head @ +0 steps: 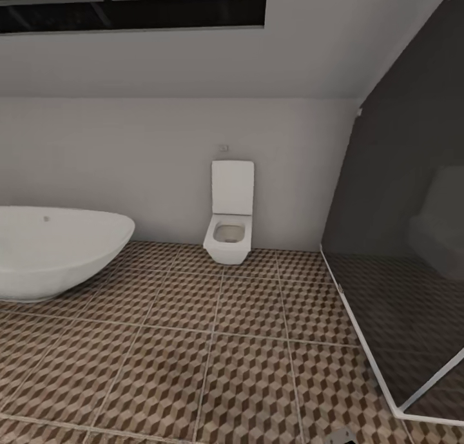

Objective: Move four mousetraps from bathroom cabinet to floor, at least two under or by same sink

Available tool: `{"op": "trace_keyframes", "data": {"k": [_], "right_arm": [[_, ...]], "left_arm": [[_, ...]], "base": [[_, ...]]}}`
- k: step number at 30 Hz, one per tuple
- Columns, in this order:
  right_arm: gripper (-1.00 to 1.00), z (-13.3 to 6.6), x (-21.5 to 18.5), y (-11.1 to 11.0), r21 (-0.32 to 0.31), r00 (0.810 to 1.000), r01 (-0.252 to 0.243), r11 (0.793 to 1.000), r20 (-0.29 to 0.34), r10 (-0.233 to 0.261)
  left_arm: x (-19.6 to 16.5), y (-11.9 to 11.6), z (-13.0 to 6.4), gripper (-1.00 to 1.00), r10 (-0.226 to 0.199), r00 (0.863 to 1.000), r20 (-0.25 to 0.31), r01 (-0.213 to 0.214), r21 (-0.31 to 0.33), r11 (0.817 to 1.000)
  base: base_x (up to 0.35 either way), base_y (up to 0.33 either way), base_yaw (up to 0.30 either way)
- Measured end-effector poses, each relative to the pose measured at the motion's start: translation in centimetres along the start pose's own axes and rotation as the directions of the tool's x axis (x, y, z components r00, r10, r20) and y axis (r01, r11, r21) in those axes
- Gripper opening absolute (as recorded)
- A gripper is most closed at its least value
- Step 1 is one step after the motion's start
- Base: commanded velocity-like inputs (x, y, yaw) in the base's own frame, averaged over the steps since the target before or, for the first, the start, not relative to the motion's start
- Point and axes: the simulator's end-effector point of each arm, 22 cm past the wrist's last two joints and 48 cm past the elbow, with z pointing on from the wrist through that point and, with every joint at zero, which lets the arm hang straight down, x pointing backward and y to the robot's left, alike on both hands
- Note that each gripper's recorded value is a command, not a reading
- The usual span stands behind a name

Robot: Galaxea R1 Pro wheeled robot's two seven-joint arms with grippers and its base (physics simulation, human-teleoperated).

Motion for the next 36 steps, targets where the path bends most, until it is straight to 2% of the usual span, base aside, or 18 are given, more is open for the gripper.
{"op": "trace_keyframes", "data": {"k": [6, 16, 30, 36], "right_arm": [[-1.0, 0.02, 0.11, 0.04, -0.001, 1.0, 0.0, 1.0, -0.002, 0.0], [-1.0, 0.02, 0.13, 0.01, -0.002, 1.0, 0.01, 1.0, -0.001, -0.01], [-1.0, 0.03, 0.46, -0.28, 0.005, 1.0, 0.008, 1.0, -0.01, -0.008], [-1.0, 0.04, 0.43, -0.22, 0.004, 1.0, 0.005, 1.0, -0.01, -0.005]], "left_arm": [[0.12, -0.05, 0.03, -1.0, 0.0, 1.0, -0.003, 0.0, 0.001, 1.0], [0.14, -0.08, 0.04, -1.0, 0.002, 1.0, -0.003, -0.002, 0.002, 1.0], [0.17, -0.16, 0.0, -1.0, 0.003, 1.0, -0.003, -0.003, 0.004, 1.0], [0.26, -0.61, -0.08, -1.0, 0.004, 1.0, -0.006, -0.004, 0.011, 1.0]], "base": [[0.0, 0.0, 0.249], [0.031, 0.0, 0.032], [0.312, 0.0, 0.0], [0.111, 0.0, 0.0]]}}
